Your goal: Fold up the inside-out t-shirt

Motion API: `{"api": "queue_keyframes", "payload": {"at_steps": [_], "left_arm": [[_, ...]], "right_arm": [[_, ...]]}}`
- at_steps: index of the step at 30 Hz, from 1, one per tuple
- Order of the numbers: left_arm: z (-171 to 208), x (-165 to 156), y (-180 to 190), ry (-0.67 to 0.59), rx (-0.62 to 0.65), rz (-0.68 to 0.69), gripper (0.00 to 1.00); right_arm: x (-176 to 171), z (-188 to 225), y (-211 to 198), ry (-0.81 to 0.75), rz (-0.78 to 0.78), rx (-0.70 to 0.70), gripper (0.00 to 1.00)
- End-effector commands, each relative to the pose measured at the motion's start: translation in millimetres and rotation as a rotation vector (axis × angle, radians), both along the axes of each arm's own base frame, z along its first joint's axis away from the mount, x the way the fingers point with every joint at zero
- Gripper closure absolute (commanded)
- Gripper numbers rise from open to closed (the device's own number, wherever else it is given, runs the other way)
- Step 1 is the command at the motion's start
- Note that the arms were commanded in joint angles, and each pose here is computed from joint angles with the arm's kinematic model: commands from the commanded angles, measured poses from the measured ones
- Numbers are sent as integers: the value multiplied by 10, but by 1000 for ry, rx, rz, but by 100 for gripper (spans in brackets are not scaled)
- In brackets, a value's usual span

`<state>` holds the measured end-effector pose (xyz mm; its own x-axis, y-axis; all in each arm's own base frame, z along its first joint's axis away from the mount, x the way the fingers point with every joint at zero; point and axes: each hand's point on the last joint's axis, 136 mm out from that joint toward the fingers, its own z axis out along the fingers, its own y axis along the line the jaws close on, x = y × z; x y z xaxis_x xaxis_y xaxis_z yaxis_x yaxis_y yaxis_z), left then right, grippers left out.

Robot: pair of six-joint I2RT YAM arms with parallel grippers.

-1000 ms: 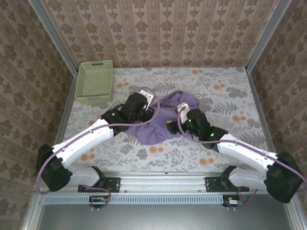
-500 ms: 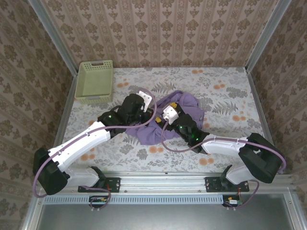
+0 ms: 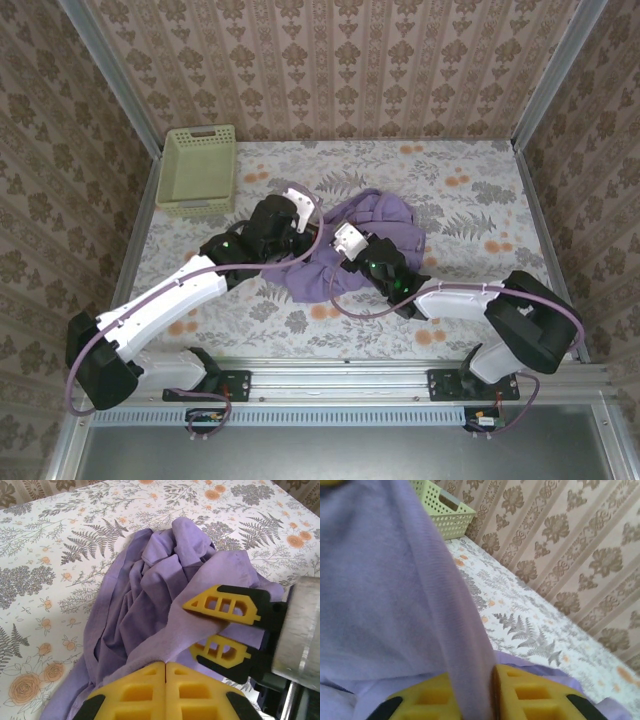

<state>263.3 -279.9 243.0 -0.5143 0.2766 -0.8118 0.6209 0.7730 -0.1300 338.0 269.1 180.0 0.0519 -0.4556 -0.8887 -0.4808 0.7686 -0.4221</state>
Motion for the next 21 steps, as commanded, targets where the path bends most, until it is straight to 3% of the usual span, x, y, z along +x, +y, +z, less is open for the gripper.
{"api": "queue_keyframes", "payload": {"at_steps": [1, 3, 5, 8, 13, 17, 21], "left_arm": [[137, -23, 67, -18, -56, 18, 91], [173, -42, 138, -36, -77, 30, 74], [186, -34, 286, -58, -104, 79, 54], [-38, 76, 663, -5, -124, 225, 40], [-831, 210, 1102, 267, -62, 402, 36], [-1250, 183, 864, 390, 39, 310, 36], [-1520, 101, 538, 415, 192, 211, 37]], "right_arm": [[-34, 311, -141, -49, -50, 79, 93], [-52, 477, -339, -62, -107, 140, 100], [-93, 618, -591, -72, -175, 197, 100], [-214, 767, -1051, -50, -265, 317, 100], [-442, 695, -1783, 31, -411, 501, 100], [-615, 541, -1971, 90, -453, 577, 100], [-706, 389, -2124, 134, -533, 595, 100]]}}
